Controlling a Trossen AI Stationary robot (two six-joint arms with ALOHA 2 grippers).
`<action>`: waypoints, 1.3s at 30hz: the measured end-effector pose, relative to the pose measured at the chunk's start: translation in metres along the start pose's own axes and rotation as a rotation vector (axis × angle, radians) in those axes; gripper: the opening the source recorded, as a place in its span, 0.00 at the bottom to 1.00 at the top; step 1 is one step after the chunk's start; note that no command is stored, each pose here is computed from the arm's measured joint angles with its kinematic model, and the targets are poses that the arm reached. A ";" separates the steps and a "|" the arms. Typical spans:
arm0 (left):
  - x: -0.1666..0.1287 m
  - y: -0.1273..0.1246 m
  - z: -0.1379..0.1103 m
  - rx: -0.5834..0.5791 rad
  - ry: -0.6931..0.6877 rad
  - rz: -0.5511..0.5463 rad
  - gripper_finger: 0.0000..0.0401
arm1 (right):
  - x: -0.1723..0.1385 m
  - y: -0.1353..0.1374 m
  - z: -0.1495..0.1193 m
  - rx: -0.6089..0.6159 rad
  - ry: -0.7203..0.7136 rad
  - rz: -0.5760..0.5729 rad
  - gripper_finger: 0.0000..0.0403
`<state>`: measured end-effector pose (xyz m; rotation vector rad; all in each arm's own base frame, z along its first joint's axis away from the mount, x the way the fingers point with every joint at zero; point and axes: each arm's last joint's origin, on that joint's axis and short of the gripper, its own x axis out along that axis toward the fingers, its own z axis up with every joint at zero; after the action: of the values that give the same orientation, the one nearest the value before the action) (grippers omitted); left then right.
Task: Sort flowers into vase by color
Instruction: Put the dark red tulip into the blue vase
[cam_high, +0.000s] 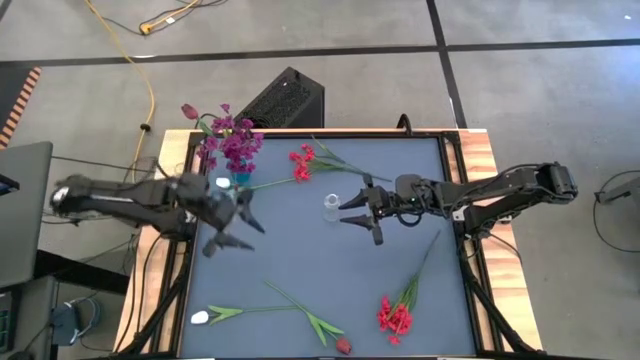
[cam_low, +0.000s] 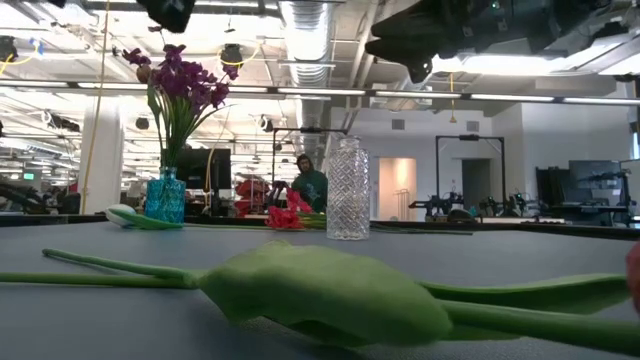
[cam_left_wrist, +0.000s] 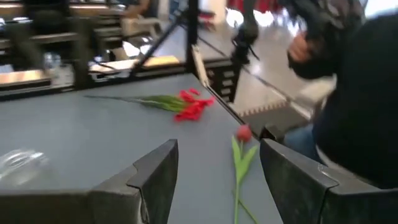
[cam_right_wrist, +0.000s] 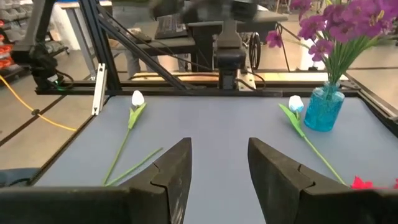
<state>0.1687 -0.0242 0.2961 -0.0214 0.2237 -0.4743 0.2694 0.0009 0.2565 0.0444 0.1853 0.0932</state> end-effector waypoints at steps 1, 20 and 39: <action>0.007 -0.006 -0.001 0.022 0.017 -0.009 0.54 | 0.000 0.000 -0.001 0.001 0.006 -0.002 0.45; 0.128 -0.081 -0.085 0.061 0.401 0.132 0.54 | 0.001 0.017 -0.005 0.083 0.050 0.059 0.45; 0.183 -0.067 -0.159 0.078 0.511 0.133 0.52 | -0.012 0.102 -0.021 0.131 0.137 0.018 0.45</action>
<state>0.2620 -0.1616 0.1073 0.1921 0.7029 -0.3487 0.2449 0.1015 0.2433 0.1708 0.3274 0.1022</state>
